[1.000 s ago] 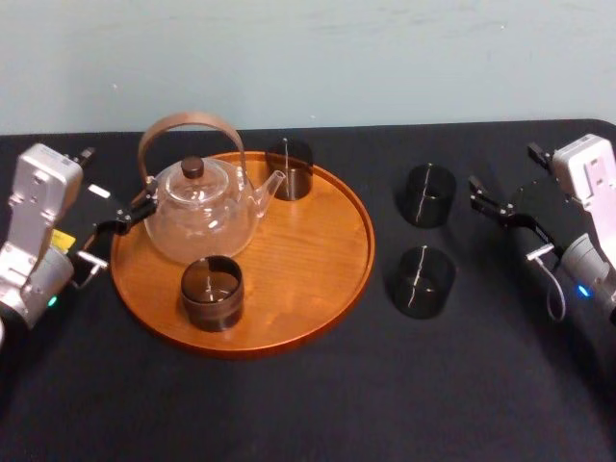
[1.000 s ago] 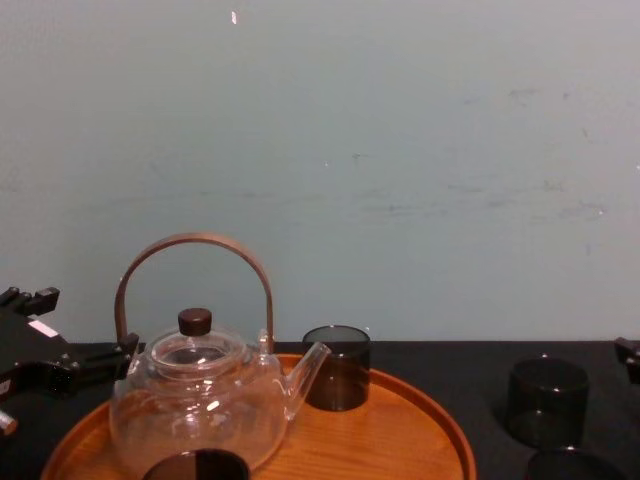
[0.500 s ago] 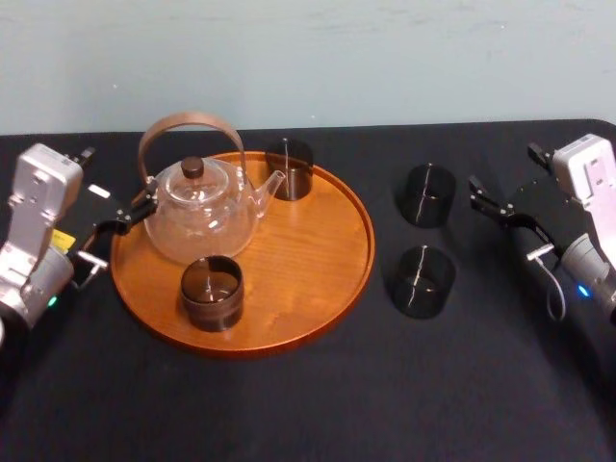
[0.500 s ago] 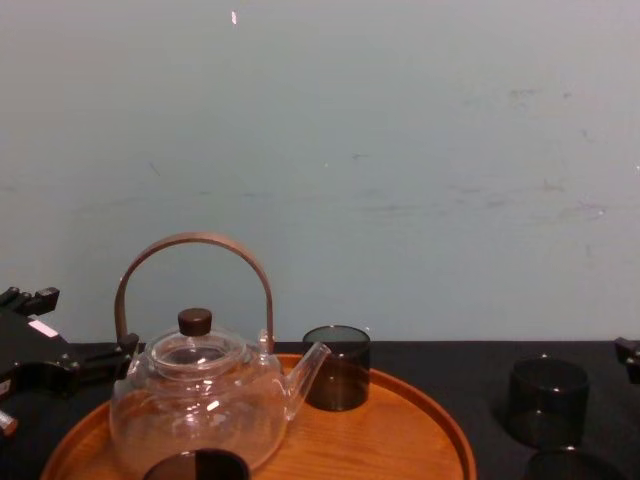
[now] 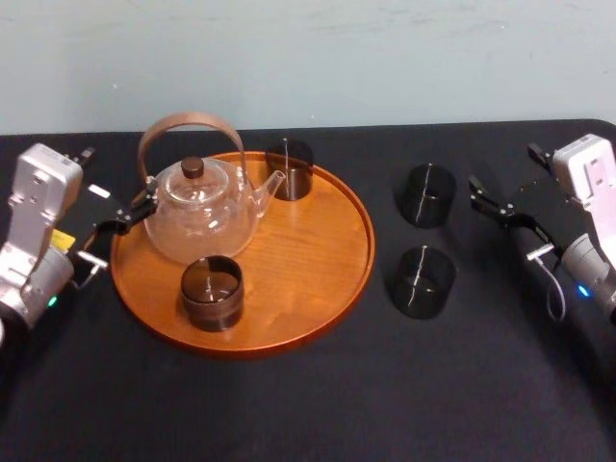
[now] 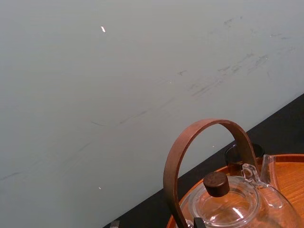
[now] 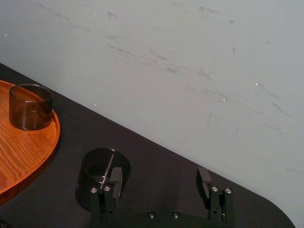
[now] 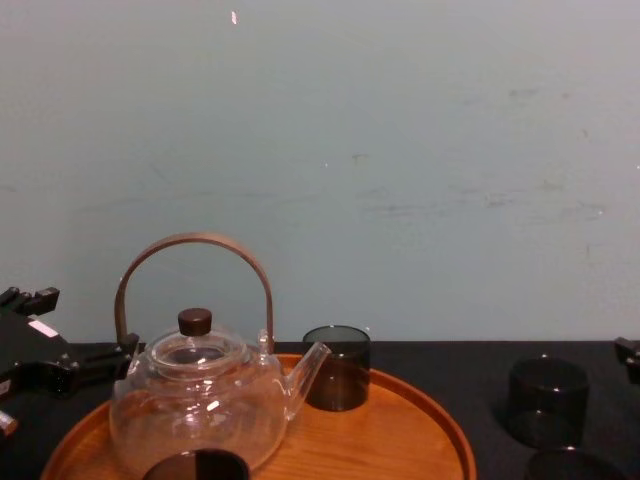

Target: Pick up the glass from the table and place it on the tray.

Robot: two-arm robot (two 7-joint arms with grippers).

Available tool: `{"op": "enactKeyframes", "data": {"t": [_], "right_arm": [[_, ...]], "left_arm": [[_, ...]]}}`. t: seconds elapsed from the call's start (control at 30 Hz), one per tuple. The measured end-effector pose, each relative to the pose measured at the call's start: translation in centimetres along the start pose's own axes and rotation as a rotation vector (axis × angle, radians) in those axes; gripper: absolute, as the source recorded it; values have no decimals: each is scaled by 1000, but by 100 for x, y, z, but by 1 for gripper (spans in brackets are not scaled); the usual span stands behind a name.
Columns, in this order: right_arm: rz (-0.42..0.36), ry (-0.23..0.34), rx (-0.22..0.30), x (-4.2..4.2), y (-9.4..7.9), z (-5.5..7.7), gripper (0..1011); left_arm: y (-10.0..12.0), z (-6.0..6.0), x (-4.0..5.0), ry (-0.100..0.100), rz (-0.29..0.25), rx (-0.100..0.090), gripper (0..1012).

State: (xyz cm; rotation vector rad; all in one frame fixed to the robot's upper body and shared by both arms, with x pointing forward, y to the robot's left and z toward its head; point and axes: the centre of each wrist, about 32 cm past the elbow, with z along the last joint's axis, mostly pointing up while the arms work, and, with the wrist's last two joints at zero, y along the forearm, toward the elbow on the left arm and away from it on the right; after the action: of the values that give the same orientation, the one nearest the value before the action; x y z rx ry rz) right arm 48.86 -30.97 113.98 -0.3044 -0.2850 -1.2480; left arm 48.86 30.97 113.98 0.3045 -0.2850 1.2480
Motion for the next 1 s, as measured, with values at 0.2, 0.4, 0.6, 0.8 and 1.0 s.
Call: {"op": "enactKeyframes", "data": {"t": [0.2,0.4,0.6,0.8,1.0], "right_arm": [[0,0,0,0,0,0,1002],[0,0,0,0,0,0,1002],[0,1,0,5,0,-1,1002],[10,10,-7,78,-30,-30,1002],[35,6,3,104,-139,-14,1002]], "left_arm": [[0,0,0,0,0,0,1009],[0,0,0,0,0,0,1010],[0,0,0,0,0,0,1010],[0,0,0,0,0,0,1010],[0,0,0,0,0,0,1009]]}}
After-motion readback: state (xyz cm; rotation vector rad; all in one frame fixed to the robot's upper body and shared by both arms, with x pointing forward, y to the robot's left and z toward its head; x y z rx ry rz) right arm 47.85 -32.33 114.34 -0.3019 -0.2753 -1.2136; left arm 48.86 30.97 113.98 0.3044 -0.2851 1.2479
